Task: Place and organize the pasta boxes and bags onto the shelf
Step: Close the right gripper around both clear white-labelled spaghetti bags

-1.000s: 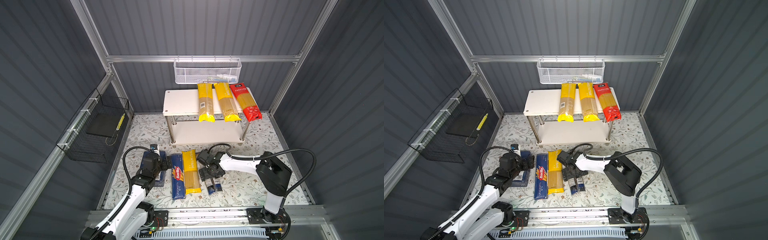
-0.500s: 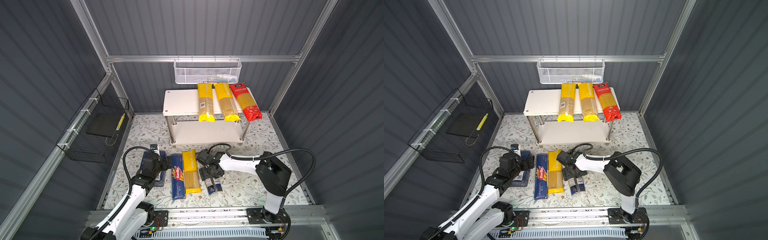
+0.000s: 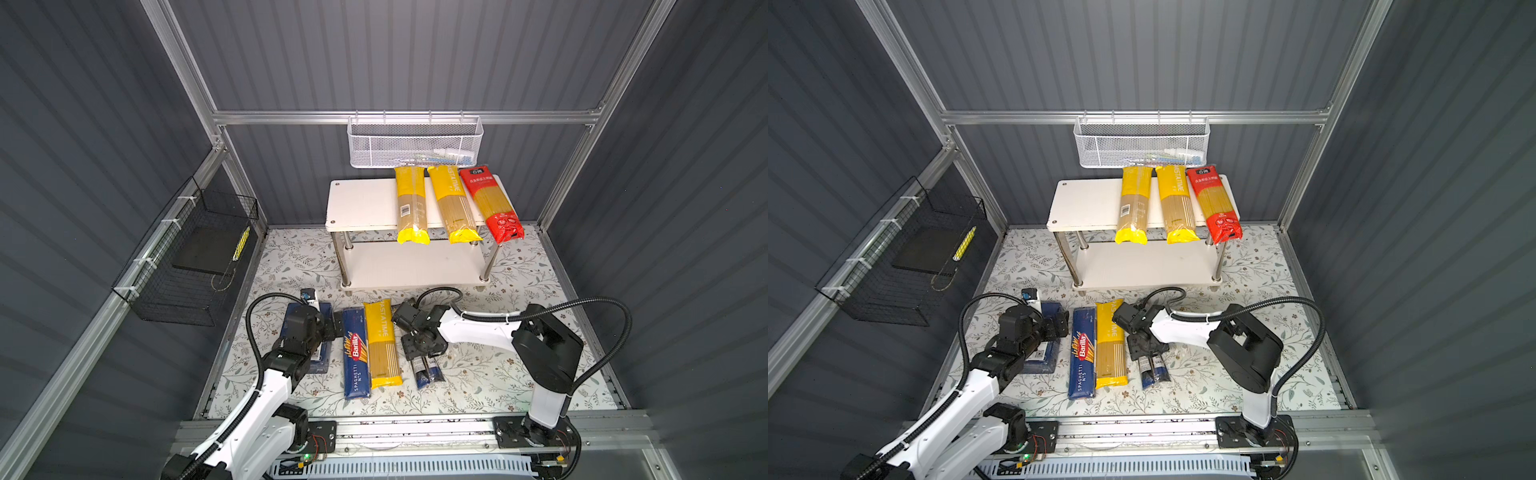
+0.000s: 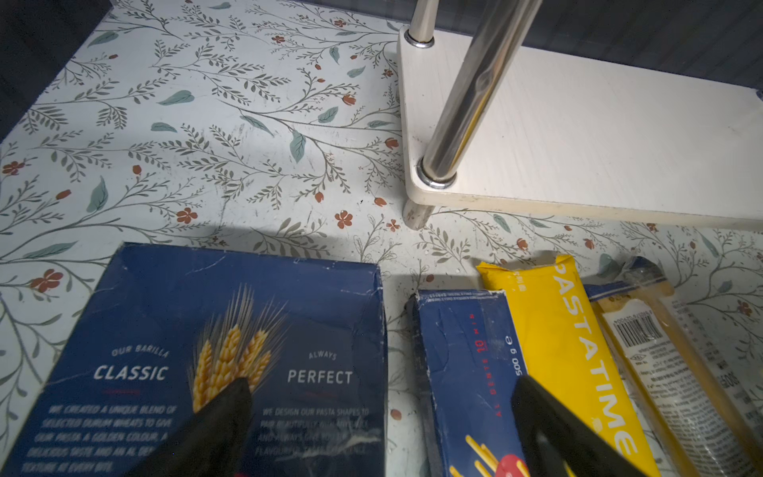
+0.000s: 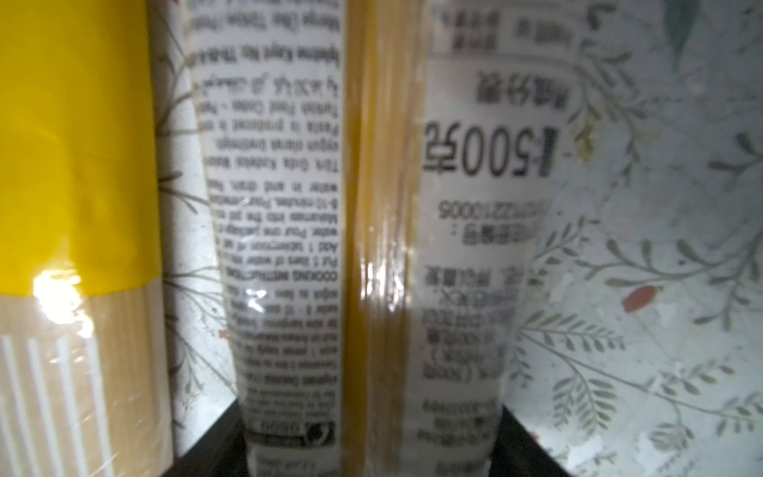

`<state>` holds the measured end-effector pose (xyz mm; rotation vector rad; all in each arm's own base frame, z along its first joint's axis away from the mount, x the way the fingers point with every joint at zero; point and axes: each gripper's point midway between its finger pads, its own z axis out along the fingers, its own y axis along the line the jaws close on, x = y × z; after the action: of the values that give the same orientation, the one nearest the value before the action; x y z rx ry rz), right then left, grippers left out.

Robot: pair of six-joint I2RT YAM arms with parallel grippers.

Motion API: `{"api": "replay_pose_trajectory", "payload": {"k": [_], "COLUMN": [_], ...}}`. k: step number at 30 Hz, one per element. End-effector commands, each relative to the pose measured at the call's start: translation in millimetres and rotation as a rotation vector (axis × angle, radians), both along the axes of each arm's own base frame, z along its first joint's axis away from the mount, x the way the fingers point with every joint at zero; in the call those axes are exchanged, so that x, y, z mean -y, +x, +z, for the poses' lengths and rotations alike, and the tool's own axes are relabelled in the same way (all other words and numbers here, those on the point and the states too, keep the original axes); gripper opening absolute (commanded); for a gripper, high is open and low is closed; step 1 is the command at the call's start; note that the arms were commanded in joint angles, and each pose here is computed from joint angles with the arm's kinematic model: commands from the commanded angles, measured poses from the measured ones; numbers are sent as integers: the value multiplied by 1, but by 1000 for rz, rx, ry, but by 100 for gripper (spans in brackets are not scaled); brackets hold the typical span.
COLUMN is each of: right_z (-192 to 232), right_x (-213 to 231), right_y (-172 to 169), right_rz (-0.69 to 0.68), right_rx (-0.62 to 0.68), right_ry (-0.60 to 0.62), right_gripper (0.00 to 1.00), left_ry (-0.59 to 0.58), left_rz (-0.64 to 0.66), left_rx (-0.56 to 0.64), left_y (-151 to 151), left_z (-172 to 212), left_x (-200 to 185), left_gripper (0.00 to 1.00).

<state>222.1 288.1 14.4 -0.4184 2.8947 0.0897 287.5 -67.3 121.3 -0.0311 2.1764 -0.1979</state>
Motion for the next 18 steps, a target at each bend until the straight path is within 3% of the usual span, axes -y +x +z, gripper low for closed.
{"api": "replay_pose_trajectory", "payload": {"k": [1,18], "right_z": [-16,3], "right_x": [10,-3], "right_y": [-9,-10], "right_rz": [-11,-22], "right_rx": [-34,6], "right_ry": [-32,117], "right_gripper": [64,43], "left_ry": [18,17], "left_rz": [-2,0], "left_rx": [9,10], "left_y": [2,2], "left_z": [3,3], "left_x": [0,0], "left_gripper": [99,99]}}
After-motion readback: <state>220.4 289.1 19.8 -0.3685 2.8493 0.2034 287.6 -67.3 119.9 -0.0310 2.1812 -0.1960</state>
